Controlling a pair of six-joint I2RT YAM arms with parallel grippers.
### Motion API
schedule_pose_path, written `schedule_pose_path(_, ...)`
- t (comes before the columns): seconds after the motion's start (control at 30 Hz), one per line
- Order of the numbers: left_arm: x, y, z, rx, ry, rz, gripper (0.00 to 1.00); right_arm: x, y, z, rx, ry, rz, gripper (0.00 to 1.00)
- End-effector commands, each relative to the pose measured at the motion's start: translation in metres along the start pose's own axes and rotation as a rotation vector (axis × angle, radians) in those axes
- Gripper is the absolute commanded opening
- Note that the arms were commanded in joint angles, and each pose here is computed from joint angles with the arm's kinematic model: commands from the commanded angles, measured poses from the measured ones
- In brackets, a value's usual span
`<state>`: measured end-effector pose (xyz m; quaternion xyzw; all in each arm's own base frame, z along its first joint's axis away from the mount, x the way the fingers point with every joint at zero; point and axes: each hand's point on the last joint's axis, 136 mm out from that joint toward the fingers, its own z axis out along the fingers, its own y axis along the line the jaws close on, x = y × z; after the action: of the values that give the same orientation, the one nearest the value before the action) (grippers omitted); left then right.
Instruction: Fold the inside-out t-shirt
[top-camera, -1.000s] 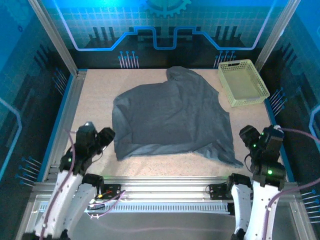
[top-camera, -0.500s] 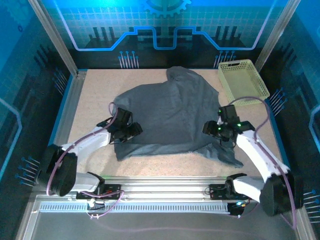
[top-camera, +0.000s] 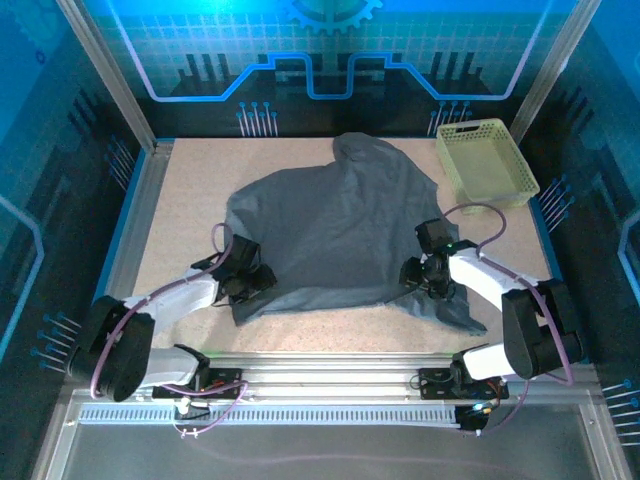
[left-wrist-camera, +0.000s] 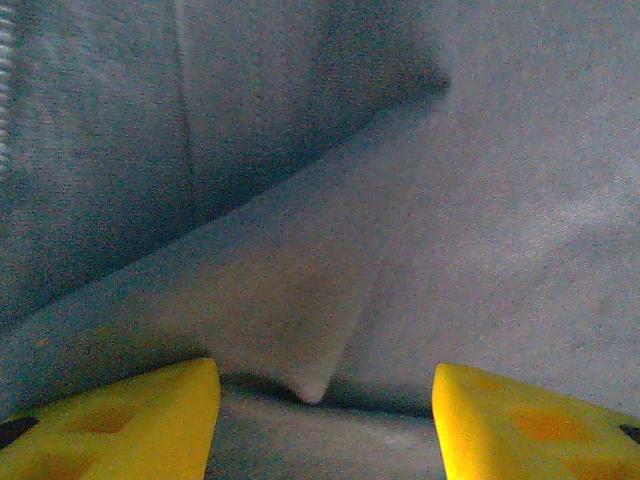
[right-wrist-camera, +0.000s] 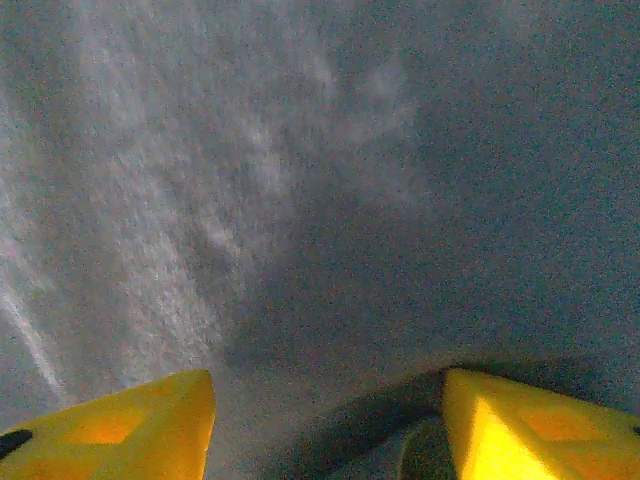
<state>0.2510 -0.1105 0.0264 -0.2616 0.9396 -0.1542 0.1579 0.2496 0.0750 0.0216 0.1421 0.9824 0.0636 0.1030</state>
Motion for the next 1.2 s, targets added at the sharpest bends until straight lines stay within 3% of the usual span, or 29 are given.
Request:
schedule_pose_path(0.0,0.001,0.013,-0.004,-0.044,-0.029,-0.020,0.59,0.020,0.009,-0.005,-0.028,0.043,-0.027,0.50)
schedule_pose_path(0.17,0.001,0.019,-0.007,-0.062,-0.040,-0.026,0.58,0.063,0.003,-0.029,-0.001,0.098,-0.037,0.33)
schedule_pose_path(0.43,-0.014,0.040,-0.027,-0.108,-0.147,-0.074,0.59,0.119,-0.015,-0.054,-0.024,0.151,-0.018,0.31)
schedule_pose_path(0.67,-0.039,0.058,-0.056,-0.082,-0.234,-0.158,0.57,0.061,0.006,-0.097,-0.036,-0.080,-0.101,0.33)
schedule_pose_path(0.77,-0.043,0.045,-0.059,-0.058,-0.205,-0.115,0.57,0.029,0.006,-0.096,0.068,-0.164,-0.134,0.41)
schedule_pose_path(0.93,-0.038,0.044,-0.050,-0.071,-0.155,-0.112,0.58,0.006,0.002,-0.067,0.211,-0.131,-0.142,0.42)
schedule_pose_path(1.17,-0.030,0.051,-0.036,-0.079,-0.128,-0.123,0.59,0.001,-0.008,-0.041,0.282,-0.090,-0.132,0.38)
